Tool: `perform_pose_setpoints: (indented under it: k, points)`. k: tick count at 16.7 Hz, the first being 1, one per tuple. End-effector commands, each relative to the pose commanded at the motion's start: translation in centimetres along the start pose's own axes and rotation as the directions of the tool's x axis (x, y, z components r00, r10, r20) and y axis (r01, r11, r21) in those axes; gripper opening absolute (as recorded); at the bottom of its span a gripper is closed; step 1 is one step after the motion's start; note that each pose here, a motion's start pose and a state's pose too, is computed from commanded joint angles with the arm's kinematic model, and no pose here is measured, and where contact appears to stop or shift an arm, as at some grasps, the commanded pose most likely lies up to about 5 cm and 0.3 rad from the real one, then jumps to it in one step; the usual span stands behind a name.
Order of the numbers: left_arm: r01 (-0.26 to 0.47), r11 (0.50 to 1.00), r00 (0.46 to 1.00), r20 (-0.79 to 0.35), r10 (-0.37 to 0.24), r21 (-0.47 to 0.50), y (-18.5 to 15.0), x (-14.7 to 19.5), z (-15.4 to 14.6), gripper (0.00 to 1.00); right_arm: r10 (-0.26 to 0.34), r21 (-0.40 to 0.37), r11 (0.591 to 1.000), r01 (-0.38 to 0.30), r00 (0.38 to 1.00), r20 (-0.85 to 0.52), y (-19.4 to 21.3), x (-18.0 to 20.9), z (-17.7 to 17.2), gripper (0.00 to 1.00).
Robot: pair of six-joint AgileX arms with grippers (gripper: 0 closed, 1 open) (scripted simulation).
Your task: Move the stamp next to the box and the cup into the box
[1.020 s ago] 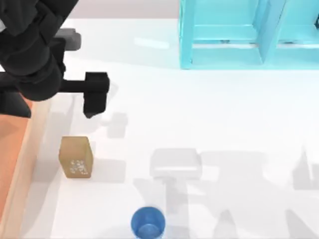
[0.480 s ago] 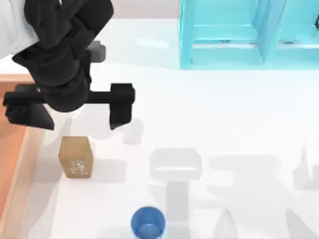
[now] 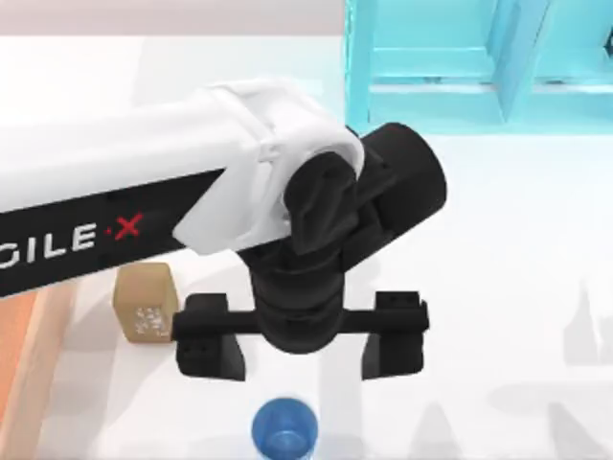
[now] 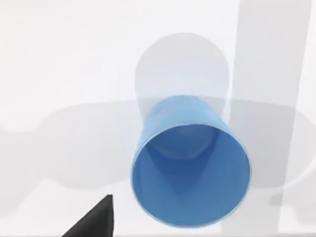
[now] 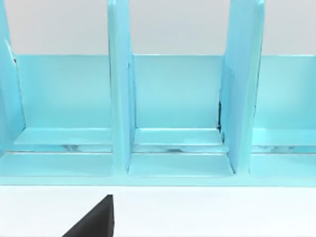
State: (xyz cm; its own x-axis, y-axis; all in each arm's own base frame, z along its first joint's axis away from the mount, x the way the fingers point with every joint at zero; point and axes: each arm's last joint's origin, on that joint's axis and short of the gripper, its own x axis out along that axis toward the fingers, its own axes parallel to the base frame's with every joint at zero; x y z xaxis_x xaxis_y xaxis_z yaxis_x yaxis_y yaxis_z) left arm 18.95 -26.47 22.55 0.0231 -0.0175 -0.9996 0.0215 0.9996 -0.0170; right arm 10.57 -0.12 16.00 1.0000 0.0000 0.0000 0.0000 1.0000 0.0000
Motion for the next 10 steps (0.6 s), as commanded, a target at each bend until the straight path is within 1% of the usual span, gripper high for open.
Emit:
perform_pose_setpoints:
  k: [3, 8, 10]
  points:
    - [-0.015, 1.000, 1.000, -0.022, 0.015, -0.001, -1.4, 1.0, -1.7, 1.00, 0.000, 0.000, 1.000, 0.000, 1.000, 0.000, 0.0, 0.0, 0.0, 1.00]
    - [-0.014, 1.000, 1.000, -0.020, 0.014, -0.003, -1.3, 0.9, -1.6, 1.00, 0.000, 0.000, 1.000, 0.000, 1.000, 0.000, 0.0, 0.0, 0.0, 1.00]
    - [-0.019, 1.000, 1.000, -0.024, 0.019, -0.001, -1.3, 2.1, -1.6, 1.00, 0.000, 0.000, 1.000, 0.000, 1.000, 0.000, 0.0, 0.0, 0.0, 1.00]
